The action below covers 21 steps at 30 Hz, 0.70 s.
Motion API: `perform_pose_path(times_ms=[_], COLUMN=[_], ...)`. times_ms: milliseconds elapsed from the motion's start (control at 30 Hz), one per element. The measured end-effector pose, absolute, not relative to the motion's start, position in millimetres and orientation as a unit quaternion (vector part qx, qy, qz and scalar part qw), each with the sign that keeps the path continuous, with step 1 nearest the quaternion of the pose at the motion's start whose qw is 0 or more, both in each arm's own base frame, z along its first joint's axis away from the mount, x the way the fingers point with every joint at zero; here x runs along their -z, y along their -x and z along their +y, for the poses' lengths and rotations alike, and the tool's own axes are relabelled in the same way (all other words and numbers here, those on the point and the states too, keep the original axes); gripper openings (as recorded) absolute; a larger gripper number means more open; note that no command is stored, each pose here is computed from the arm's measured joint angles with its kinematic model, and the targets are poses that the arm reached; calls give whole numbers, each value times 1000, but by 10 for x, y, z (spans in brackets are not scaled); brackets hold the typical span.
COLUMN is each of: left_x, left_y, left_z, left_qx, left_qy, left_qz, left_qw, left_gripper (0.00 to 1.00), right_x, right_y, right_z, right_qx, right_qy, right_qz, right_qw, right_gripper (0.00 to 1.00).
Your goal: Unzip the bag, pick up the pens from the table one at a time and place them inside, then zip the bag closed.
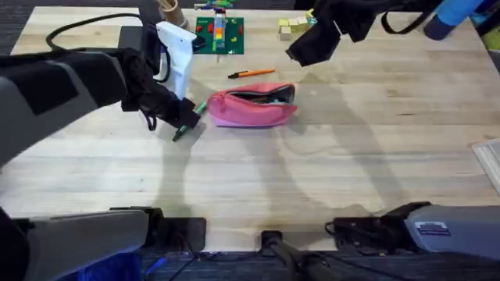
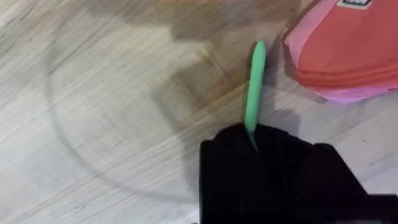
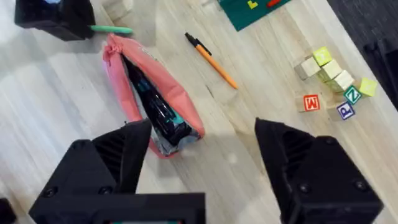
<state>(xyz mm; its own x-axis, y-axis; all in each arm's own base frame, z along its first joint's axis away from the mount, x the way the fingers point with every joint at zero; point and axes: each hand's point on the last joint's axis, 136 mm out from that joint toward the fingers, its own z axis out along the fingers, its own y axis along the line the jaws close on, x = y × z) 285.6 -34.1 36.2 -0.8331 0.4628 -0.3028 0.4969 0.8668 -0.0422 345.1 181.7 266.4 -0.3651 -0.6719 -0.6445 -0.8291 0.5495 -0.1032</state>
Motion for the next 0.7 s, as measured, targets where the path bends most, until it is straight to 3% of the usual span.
perform_pose_path(times_ms=[533, 700], left_x=[-396, -600], left_y=[-2918, -3060], left_z=[-282, -199], left_qx=[49, 26], left_qy=[-236, -233], left_qz=[963, 965], left_qw=[120, 121], left_gripper=[49, 40], right_x=[-2664, -2664], right_y=[-3451, -3451], right_z=[1817, 1816], right_qx=[-120, -120], right_qy=[459, 459], right_qz=[817, 817], right_qw=[327, 327], right_gripper=[996, 996])
